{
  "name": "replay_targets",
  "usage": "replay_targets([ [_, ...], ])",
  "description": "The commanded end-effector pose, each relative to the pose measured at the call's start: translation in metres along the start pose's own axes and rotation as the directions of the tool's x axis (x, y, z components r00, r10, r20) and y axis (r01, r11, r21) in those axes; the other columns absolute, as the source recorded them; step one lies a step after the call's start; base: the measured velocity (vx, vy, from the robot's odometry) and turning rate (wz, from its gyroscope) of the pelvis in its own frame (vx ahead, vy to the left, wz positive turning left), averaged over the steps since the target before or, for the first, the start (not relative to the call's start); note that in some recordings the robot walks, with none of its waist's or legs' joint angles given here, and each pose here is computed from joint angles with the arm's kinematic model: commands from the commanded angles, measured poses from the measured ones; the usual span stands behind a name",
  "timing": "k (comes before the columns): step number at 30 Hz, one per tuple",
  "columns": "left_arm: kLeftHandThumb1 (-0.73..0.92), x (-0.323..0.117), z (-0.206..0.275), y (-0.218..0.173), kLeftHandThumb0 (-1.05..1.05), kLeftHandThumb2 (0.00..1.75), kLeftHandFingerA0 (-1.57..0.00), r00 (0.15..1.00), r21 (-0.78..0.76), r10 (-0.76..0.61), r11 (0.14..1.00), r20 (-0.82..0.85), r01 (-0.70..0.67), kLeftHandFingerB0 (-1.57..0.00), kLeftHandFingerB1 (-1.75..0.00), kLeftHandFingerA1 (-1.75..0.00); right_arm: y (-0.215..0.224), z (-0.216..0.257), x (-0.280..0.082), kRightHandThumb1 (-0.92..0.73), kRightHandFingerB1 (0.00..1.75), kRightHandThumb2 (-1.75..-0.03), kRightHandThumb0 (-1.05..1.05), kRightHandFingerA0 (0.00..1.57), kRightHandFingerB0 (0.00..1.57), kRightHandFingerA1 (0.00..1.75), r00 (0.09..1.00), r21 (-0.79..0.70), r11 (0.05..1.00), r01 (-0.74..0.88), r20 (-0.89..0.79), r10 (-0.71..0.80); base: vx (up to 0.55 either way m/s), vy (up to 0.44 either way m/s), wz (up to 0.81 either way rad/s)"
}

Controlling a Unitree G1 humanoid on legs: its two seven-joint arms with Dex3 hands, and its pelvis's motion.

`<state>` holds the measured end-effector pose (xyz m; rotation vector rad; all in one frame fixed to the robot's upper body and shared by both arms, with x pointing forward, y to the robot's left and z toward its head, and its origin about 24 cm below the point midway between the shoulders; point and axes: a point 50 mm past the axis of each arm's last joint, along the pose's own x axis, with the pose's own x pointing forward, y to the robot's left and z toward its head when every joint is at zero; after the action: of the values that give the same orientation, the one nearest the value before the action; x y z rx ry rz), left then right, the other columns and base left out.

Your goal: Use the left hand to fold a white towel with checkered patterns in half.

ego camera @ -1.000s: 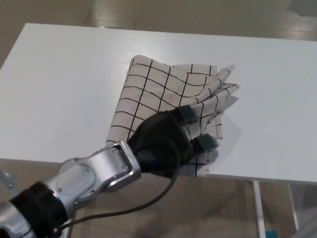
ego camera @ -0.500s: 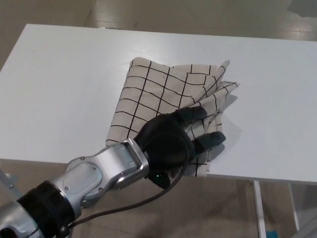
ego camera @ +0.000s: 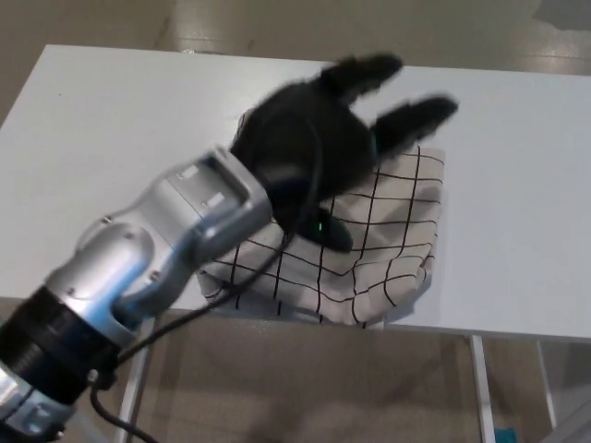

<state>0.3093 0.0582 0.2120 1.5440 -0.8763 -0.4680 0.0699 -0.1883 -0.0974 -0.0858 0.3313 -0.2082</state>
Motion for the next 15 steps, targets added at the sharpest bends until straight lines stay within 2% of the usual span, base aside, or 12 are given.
replay_targets([
  [1,0.46,-0.051,-0.007,0.117,-0.99,0.78,0.00,0.960,-0.337,0.262,0.916,0.094,-0.218,0.00,-0.02,0.00,-0.003,-0.004,-0.003,-0.80,0.37,-0.64,-0.53,0.27,0.45,0.40,0.999,-0.023,1.000,-0.006,-0.047,0.005,0.00,0.000,0.00],
  [2,0.46,-0.054,-0.008,0.120,-0.99,0.78,0.00,0.959,-0.350,0.269,0.910,0.093,-0.222,0.00,-0.02,0.00,-0.003,-0.004,-0.003,-0.80,0.37,-0.64,-0.53,0.27,0.45,0.40,0.999,-0.030,1.000,-0.008,-0.050,0.006,0.00,0.000,0.00],
  [3,0.60,-0.060,-0.009,0.124,-0.99,0.64,0.00,0.956,-0.374,0.277,0.900,0.093,-0.224,0.00,0.00,0.00,-0.004,-0.005,-0.004,-0.80,0.37,-0.64,-0.53,0.27,0.44,0.40,0.999,-0.044,0.999,-0.011,-0.053,0.009,0.00,0.000,0.00],
  [9,0.57,-0.091,-0.019,0.137,-0.95,0.63,0.00,0.949,-0.497,0.303,0.839,0.087,-0.222,0.00,0.00,0.00,-0.005,-0.005,-0.005,-0.80,0.36,-0.64,-0.53,0.27,0.43,0.39,0.998,-0.050,0.999,-0.019,-0.055,0.016,0.00,0.000,0.00],
  [11,0.59,-0.111,-0.019,0.127,-0.94,0.60,0.00,0.950,-0.558,0.300,0.804,0.082,-0.205,0.00,-0.08,0.00,-0.005,-0.006,-0.008,-0.80,0.36,-0.64,-0.52,0.27,0.44,0.40,0.998,-0.027,0.999,-0.016,-0.061,0.015,0.00,0.000,0.00],
  [13,0.59,-0.116,-0.018,0.124,-0.94,0.60,0.00,0.951,-0.575,0.298,0.793,0.082,-0.199,0.00,-0.08,0.00,-0.005,-0.007,-0.009,-0.80,0.36,-0.64,-0.52,0.27,0.44,0.40,0.998,-0.021,1.000,-0.015,-0.062,0.014,0.00,0.000,0.00],
  [14,0.49,-0.127,-0.014,0.114,-0.82,0.88,-0.06,0.953,-0.601,0.293,0.777,0.081,-0.188,-0.05,-0.23,-0.01,-0.006,-0.007,-0.009,-0.80,0.36,-0.64,-0.51,0.26,0.44,0.39,0.998,-0.018,1.000,-0.014,-0.062,0.013,0.00,0.000,0.00],
  [15,0.49,-0.141,-0.008,0.105,-0.82,0.88,-0.06,0.955,-0.630,0.285,0.756,0.077,-0.175,-0.05,-0.23,-0.01,-0.006,-0.008,-0.010,-0.80,0.36,-0.64,-0.51,0.26,0.44,0.39,0.998,-0.015,1.000,-0.013,-0.061,0.012,0.00,0.000,0.00],
])
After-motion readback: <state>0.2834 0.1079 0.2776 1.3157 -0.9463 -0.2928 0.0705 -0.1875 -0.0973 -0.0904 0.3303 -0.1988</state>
